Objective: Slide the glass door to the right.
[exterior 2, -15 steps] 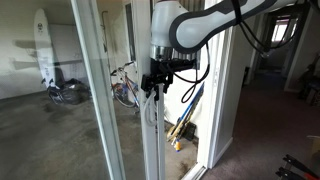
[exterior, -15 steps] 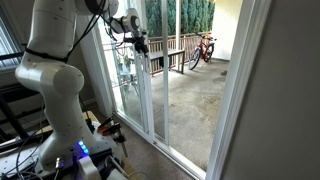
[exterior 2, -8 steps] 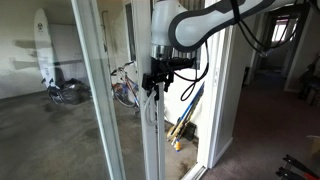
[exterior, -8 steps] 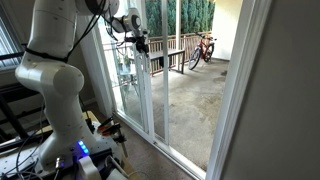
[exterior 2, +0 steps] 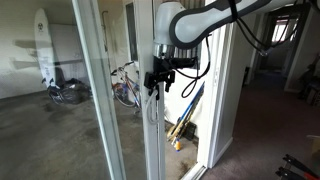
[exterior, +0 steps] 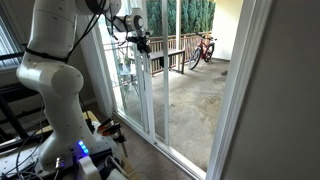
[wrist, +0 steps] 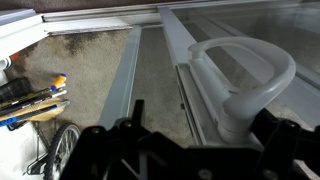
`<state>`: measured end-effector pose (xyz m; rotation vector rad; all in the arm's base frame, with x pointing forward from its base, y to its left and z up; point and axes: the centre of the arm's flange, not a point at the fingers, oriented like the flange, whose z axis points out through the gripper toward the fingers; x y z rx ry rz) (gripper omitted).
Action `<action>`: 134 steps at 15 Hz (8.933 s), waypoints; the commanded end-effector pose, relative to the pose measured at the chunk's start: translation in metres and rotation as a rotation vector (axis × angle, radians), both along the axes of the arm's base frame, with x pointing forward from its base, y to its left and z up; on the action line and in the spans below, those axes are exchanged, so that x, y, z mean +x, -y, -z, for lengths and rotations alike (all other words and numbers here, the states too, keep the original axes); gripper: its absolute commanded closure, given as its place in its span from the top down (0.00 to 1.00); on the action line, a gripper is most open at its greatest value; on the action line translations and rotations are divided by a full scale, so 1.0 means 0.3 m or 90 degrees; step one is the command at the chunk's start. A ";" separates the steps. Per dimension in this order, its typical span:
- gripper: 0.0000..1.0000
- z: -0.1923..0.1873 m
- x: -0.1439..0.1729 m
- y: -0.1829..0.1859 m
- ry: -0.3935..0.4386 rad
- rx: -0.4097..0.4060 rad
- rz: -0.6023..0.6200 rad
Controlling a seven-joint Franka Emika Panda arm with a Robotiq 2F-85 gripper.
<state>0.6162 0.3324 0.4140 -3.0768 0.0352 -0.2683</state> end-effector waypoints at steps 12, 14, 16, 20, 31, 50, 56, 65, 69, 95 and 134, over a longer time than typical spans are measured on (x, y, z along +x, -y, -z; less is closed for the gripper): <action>1.00 -0.036 -0.060 0.638 -0.011 0.056 0.070; 1.00 -0.022 -0.086 0.619 -0.005 0.054 0.040; 1.00 -0.003 -0.100 0.572 -0.003 0.050 0.013; 1.00 0.036 -0.127 0.446 0.000 0.056 -0.038; 1.00 0.002 -0.149 0.232 0.122 0.109 -0.082; 1.00 0.100 -0.070 0.297 0.113 0.147 -0.001; 1.00 0.066 -0.090 0.426 0.065 0.122 0.058; 1.00 0.111 -0.070 0.560 0.013 0.093 0.112; 1.00 0.153 -0.042 0.600 -0.004 0.068 0.123; 1.00 0.040 -0.089 1.167 -0.024 0.088 0.176; 1.00 0.095 -0.062 1.126 -0.088 0.192 0.243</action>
